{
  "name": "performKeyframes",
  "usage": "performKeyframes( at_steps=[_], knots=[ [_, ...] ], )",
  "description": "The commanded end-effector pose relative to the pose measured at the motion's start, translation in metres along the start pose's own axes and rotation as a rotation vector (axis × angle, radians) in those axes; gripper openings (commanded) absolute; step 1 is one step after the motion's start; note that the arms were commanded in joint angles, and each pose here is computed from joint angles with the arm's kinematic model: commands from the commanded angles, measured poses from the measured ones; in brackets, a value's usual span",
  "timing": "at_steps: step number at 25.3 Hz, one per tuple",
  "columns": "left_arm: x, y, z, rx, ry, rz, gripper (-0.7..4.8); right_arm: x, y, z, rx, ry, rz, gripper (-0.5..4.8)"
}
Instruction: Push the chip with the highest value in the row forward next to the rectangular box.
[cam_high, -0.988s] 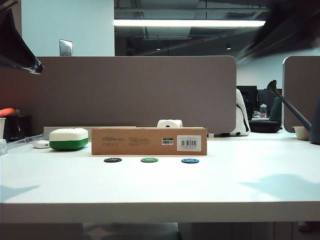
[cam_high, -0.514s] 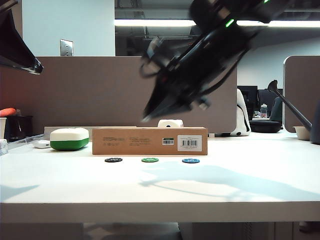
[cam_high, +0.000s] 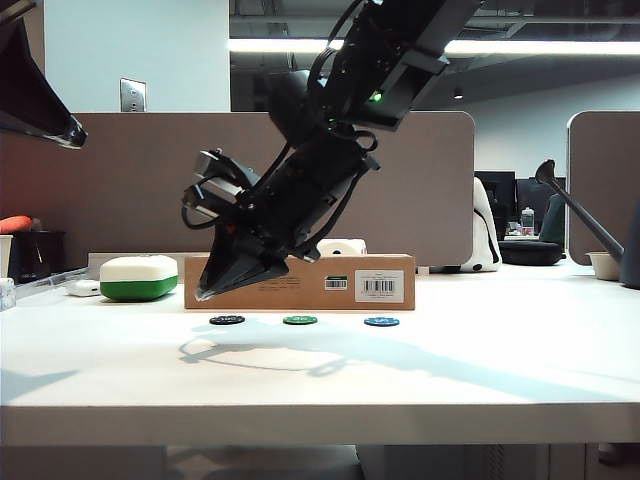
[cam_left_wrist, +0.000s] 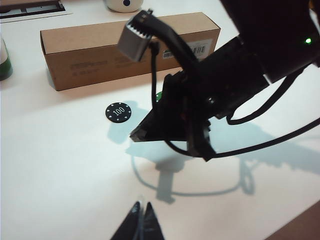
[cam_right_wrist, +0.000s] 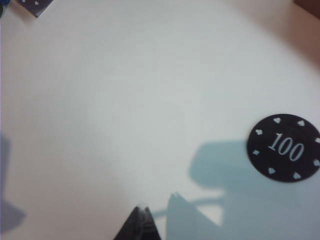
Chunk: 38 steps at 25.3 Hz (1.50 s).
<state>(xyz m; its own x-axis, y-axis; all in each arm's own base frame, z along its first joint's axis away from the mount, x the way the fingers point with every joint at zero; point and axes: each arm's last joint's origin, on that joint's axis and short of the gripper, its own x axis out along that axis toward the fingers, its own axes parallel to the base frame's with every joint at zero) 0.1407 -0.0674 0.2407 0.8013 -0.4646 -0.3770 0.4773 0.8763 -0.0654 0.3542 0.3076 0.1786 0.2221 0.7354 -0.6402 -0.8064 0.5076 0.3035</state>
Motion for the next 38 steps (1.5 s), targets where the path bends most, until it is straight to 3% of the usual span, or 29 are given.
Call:
performKeyframes(
  at_steps=[1,38],
  knots=[
    [0.0,0.0,0.001,0.0,-0.009,-0.001,-0.05,0.004,-0.001,0.007,-0.019,-0.021,-0.046,-0.06],
    [0.0,0.0,0.001,0.001,-0.009,-0.002,-0.05,0.037,-0.029,0.0,-0.012,0.0,-0.185,-0.06]
  ],
)
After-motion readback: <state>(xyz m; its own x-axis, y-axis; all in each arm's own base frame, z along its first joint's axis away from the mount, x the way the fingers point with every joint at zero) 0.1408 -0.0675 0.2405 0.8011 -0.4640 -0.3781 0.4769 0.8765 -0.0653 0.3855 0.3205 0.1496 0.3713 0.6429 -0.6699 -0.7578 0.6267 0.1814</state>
